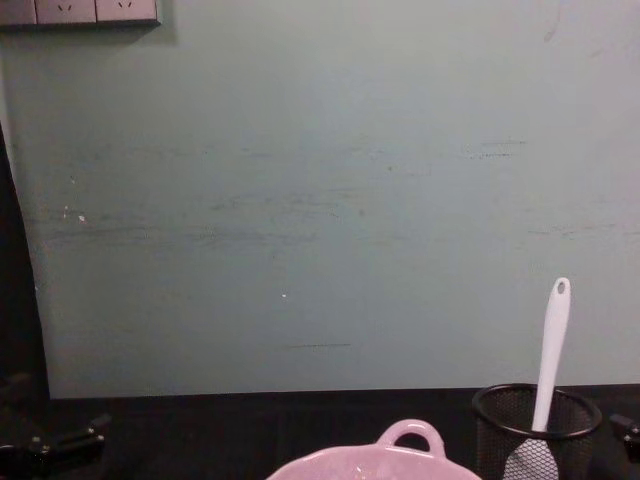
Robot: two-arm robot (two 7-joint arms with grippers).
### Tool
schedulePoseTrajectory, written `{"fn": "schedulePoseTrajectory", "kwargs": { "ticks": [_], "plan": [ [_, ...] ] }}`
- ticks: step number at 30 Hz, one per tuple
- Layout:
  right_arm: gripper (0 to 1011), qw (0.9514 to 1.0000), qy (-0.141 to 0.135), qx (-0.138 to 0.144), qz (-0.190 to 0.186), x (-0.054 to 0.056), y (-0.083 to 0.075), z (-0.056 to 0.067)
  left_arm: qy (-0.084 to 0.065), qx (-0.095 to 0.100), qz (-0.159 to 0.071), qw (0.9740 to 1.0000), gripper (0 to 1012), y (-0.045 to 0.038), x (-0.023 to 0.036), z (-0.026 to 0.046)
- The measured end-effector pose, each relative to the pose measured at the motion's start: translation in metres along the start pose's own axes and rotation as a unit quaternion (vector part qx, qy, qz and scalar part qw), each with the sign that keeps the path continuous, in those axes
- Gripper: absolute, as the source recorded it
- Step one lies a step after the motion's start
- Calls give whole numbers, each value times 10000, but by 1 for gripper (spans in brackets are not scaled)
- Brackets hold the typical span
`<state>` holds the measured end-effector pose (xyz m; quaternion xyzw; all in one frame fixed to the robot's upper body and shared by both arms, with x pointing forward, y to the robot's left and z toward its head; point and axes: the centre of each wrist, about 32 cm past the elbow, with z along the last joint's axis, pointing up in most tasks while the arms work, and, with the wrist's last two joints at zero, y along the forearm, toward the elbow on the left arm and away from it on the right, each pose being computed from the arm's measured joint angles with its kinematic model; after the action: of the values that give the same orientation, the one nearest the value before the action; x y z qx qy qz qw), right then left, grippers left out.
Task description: Use the one hand to pick up the spoon and stir the clear water in the bowl.
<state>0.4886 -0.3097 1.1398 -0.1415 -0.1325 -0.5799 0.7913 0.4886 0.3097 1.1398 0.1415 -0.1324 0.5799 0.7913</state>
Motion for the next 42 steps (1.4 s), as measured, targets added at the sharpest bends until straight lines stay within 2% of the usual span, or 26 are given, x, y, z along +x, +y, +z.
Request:
{"fn": "schedulePoseTrajectory", "kwargs": {
  "ticks": [21, 26, 29, 31, 32, 36, 37, 38, 39, 42],
  "plan": [
    [1002, 10000, 0, 0, -1, 1, -1, 0, 0, 0, 1, 10000, 1011, 0, 0, 0],
    [1002, 10000, 69, 15, -31, 86, -135, 106, 0, 0, 0, 10000, 1011, 0, 0, 0],
    [1002, 9997, 237, 92, -20, 154, -253, 200, 0, 0, 0, 10000, 1011, 0, 0, 0],
    [1002, 9988, 454, 160, 9, 219, -344, 277, 0, 0, 0, 10000, 1011, 0, 0, 0],
    [1002, 9975, 675, 198, 57, 263, -391, 320, 0, 0, 0, 10000, 1011, 0, 0, 0],
    [1002, 9900, 1366, 222, 261, 376, -460, 414, 0, 0, 0, 10000, 1011, 0, 0, 0],
    [1002, 9852, 1661, 201, 369, 426, -466, 446, 0, 0, 0, 10000, 1011, 0, 0, 0],
    [1002, 9818, 1838, 186, 438, 450, -463, 461, 0, 0, 0, 10000, 1011, 0, 0, 0],
    [1000, 9747, 2149, 150, 597, 493, -446, 488, 0, 0, 0, 10000, 1011, 0, 0, 0],
    [1002, 9636, 2552, 87, 798, 552, -396, 510, 0, 0, 0, 10000, 1011, 0, 0, 0]
  ]
}}
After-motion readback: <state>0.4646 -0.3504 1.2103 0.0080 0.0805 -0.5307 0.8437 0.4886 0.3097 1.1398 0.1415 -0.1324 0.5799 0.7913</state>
